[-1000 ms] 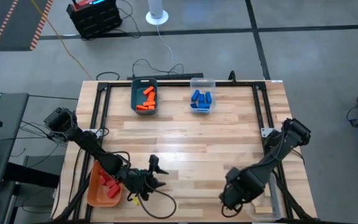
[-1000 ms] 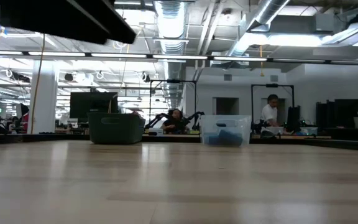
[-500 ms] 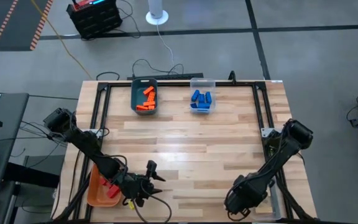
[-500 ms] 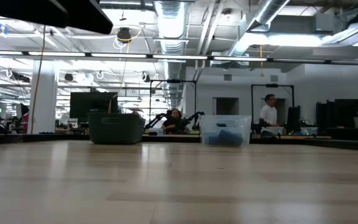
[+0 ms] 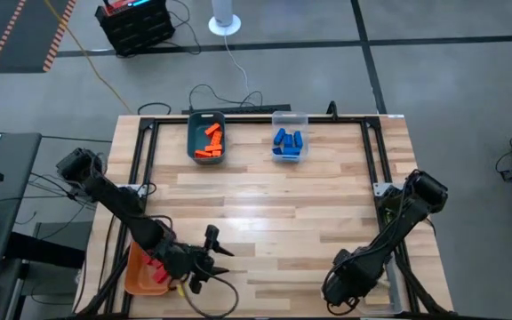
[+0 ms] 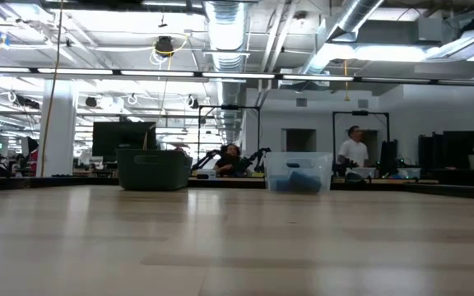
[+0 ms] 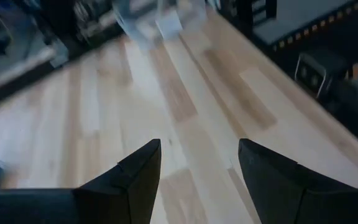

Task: Sort blocks
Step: Return to Home Position

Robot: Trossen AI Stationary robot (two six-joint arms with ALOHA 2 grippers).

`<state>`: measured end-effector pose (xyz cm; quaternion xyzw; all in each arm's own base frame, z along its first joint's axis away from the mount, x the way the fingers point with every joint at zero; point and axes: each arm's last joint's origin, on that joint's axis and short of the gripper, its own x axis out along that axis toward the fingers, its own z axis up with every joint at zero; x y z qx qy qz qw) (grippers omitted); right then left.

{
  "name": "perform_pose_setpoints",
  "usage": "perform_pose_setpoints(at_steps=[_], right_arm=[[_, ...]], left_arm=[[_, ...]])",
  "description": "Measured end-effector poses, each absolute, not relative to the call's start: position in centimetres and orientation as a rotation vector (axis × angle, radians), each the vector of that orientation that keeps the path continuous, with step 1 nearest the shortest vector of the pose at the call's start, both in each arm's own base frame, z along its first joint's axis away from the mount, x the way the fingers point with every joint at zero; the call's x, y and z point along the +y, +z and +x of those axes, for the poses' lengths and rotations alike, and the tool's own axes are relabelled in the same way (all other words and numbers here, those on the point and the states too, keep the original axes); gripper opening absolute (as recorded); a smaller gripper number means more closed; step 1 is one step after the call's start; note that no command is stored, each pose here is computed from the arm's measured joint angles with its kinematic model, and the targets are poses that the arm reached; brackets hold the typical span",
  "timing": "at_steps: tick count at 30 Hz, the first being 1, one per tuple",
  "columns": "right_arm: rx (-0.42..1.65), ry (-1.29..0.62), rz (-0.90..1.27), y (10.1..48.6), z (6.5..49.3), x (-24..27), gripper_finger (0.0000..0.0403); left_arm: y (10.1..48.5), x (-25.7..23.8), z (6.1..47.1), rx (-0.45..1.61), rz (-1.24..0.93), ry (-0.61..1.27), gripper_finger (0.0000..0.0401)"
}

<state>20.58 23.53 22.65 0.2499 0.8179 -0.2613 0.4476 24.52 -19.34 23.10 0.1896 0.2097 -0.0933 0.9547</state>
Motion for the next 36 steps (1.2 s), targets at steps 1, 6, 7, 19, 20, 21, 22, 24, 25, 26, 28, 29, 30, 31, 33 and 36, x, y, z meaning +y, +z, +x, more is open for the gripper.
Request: perform_pose_setpoints(at_steps=[1, 6, 7, 19, 20, 21, 22, 24, 25, 26, 28, 29, 30, 31, 33, 36], right_arm=[[1.961, -0.650, 0.594, 23.3, 20.7, 23.4, 0.0169], [1.592, -0.659, 0.571, 26.9, 20.8, 22.2, 0.0165], [1.512, -0.651, 0.571, 27.5, 20.8, 21.8, 0.0162], [0.801, -0.421, 0.305, 31.4, 23.5, 16.2, 0.0119], [0.785, -0.420, 0.291, 31.2, 23.7, 15.2, 0.0116], [0.766, -0.418, 0.284, 31.0, 23.9, 14.2, 0.0114], [0.746, -0.416, 0.278, 30.7, 24.1, 13.3, 0.0111], [0.713, -0.402, 0.270, 29.8, 24.3, 11.4, 0.0105], [0.695, -0.392, 0.269, 29.2, 24.3, 10.5, 0.0102], [0.673, -0.381, 0.275, 28.7, 24.1, 9.6, 0.0099], [0.616, -0.350, 0.291, 27.5, 23.7, 7.9, 0.0094], [0.581, -0.336, 0.298, 26.9, 23.4, 7.1, 0.0092], [0.541, -0.328, 0.303, 26.1, 23.1, 6.4, 0.0090], [0.503, -0.320, 0.307, 25.3, 22.8, 5.6, 0.0088], [0.417, -0.302, 0.319, 23.8, 22.1, 4.2, 0.0085], [0.280, -0.258, 0.340, 21.7, 21.2, 2.3, 0.0082]], left_arm=[[23.7, -19.2, 24.2, 0.405, 0.386, -0.185, 0.0210], [26.4, -18.5, 22.8, 0.321, 0.412, -0.127, 0.0210], [26.9, -18.3, 22.6, 0.308, 0.413, -0.125, 0.0210], [26.7, -12.5, 18.9, 0.140, 0.324, 0.007, 0.0210], [26.7, -11.8, 18.6, 0.124, 0.310, 0.025, 0.0210], [26.7, -11.1, 18.4, 0.111, 0.298, 0.044, 0.0210], [26.8, -10.5, 18.1, 0.101, 0.286, 0.063, 0.0209], [26.8, -9.4, 17.7, 0.082, 0.262, 0.087, 0.0209], [26.9, -9.0, 17.5, 0.075, 0.248, 0.092, 0.0209], [26.9, -8.6, 17.4, 0.066, 0.233, 0.096, 0.0209], [27.0, -8.0, 17.1, 0.054, 0.218, 0.100, 0.0209], [27.0, -7.8, 17.0, 0.050, 0.215, 0.108, 0.0209], [27.1, -7.6, 16.9, 0.043, 0.211, 0.115, 0.0209], [27.1, -7.4, 16.9, 0.036, 0.212, 0.122, 0.0209], [27.0, -7.1, 17.0, 0.038, 0.226, 0.139, 0.0209], [26.8, -6.6, 17.4, 0.054, 0.247, 0.160, 0.0209]])
